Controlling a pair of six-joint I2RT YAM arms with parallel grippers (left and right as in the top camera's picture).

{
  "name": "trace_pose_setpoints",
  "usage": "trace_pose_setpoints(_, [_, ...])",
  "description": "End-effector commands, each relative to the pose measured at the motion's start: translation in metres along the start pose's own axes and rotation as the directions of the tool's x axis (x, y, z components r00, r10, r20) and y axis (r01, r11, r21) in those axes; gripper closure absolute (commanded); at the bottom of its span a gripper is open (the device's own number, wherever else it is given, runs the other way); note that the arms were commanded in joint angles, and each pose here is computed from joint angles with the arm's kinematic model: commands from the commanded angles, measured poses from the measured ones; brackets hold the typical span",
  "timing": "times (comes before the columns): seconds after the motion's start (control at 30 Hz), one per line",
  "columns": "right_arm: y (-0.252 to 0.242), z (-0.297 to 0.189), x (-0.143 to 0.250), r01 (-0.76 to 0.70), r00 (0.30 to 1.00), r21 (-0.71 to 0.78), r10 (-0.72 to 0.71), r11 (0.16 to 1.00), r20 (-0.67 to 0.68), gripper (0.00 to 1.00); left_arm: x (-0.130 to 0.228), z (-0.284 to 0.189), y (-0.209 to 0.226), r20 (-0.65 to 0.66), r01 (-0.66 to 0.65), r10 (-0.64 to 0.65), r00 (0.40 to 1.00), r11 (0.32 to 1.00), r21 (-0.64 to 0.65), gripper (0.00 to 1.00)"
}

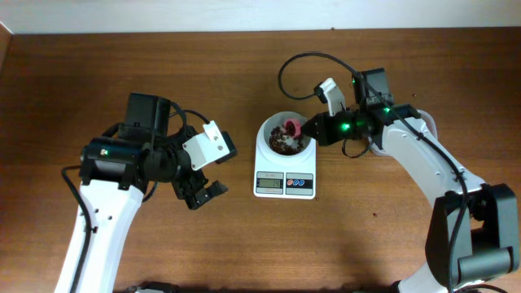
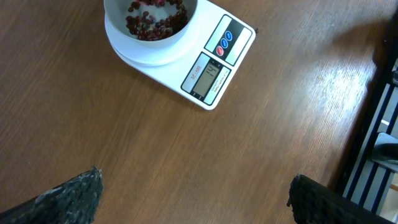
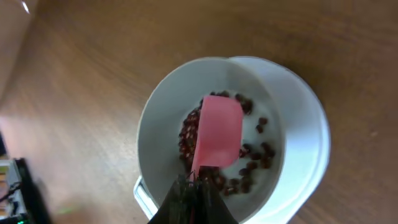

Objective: Scoop and weigh 50g on scale
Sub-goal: 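Carry the scoop over the white bowl and tilt to pour beans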

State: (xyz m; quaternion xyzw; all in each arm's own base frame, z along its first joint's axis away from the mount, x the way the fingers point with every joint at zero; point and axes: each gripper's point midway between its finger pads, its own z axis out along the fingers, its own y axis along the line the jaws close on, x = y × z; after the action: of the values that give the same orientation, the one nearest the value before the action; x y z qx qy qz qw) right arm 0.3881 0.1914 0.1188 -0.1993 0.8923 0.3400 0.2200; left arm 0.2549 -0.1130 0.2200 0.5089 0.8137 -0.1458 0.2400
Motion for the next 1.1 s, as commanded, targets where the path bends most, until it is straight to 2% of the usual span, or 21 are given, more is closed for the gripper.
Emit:
trace_pose_setpoints(0.0, [0.005,0.004,-0.004,0.111,0.994,0.023,-0.111,0.994,0.0,0.96,-0.002,-0.002,0.0,0.006,-0.012,0.012,1.0,1.0,-0.001,0.01])
trace_pose_setpoints(0.43, [0.026,-0.025,-0.025,0.233,0.968,0.245,-0.249,0.941,0.034,0.96,-0.002,-0.002,0.0,0.006,-0.012,0.012,1.0,1.0,-0.001,0.01])
trace_pose_setpoints(0.63, [0.013,-0.021,-0.012,0.33,0.942,0.44,-0.319,0.835,-0.101,0.96,-0.002,-0.002,0.0,0.006,-0.011,0.011,1.0,1.0,-0.001,0.01])
trace_pose_setpoints(0.77, [0.017,-0.025,-0.015,0.331,0.941,0.445,-0.328,0.832,-0.088,0.96,-0.002,-0.002,0.0,0.006,-0.012,0.012,1.0,1.0,-0.001,0.01])
trace_pose_setpoints(0.93, [0.037,-0.025,-0.017,0.342,0.936,0.358,-0.347,0.869,-0.051,0.96,-0.002,-0.002,0.0,0.006,-0.011,0.011,1.0,1.0,-0.001,0.01])
trace_pose_setpoints(1.07, [0.037,-0.024,-0.02,0.343,0.935,0.358,-0.352,0.869,-0.042,0.96,-0.002,-0.002,0.0,0.006,-0.012,0.012,1.0,1.0,-0.001,0.01])
